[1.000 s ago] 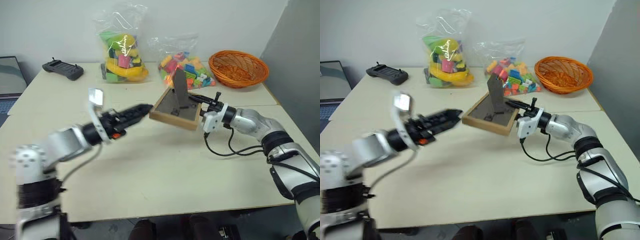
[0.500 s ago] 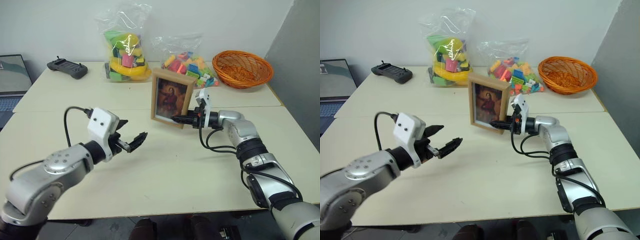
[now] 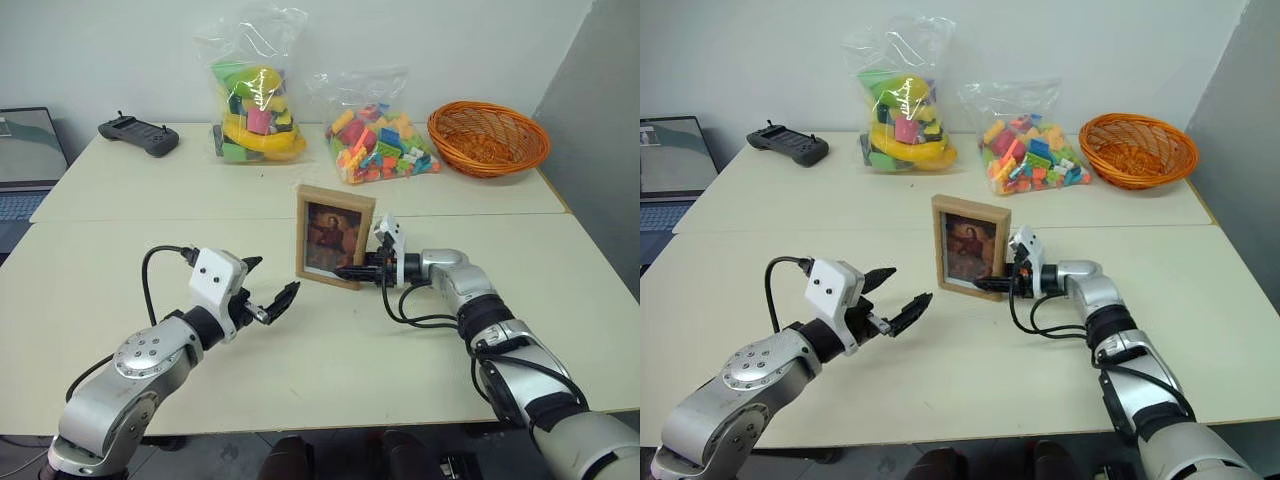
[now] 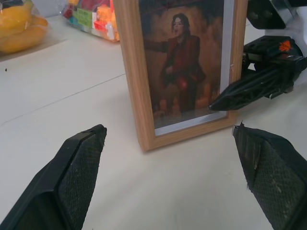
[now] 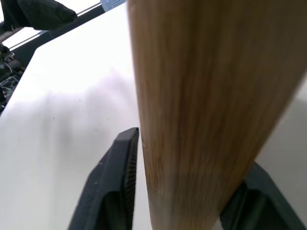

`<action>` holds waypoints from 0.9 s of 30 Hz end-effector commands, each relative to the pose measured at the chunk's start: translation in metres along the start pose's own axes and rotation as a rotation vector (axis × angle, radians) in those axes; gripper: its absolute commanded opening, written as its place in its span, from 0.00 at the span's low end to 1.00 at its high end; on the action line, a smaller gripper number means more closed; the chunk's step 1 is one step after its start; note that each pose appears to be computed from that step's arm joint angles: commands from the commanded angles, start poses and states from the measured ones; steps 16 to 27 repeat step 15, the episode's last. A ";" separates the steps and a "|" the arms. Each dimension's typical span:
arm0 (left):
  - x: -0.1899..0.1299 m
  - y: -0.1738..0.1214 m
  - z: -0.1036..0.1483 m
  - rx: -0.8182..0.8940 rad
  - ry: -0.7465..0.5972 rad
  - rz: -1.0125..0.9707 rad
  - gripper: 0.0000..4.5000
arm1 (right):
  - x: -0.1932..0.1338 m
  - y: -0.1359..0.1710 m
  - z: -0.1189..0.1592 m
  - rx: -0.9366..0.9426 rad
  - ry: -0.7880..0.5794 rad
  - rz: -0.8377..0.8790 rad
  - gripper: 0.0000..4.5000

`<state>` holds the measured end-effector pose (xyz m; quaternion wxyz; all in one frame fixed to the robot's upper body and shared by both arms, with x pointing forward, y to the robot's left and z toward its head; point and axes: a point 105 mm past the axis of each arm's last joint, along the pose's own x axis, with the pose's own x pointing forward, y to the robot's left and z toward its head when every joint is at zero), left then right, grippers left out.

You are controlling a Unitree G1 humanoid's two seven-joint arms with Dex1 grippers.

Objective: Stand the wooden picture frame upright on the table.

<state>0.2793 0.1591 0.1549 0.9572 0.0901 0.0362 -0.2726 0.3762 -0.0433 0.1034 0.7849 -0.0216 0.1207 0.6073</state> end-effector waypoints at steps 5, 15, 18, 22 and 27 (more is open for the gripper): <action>0.004 0.013 0.006 0.070 0.005 -0.023 1.00 | -0.047 -0.010 0.001 -0.165 0.055 -0.097 0.93; -0.002 0.074 0.033 0.028 0.082 -0.081 1.00 | -0.116 0.023 0.070 -0.227 -0.021 -0.163 0.99; -0.002 0.074 0.033 0.028 0.082 -0.081 1.00 | -0.116 0.023 0.070 -0.227 -0.021 -0.163 0.99; -0.002 0.074 0.033 0.028 0.082 -0.081 1.00 | -0.116 0.023 0.070 -0.227 -0.021 -0.163 0.99; -0.002 0.074 0.033 0.028 0.082 -0.081 1.00 | -0.116 0.023 0.070 -0.227 -0.021 -0.163 0.99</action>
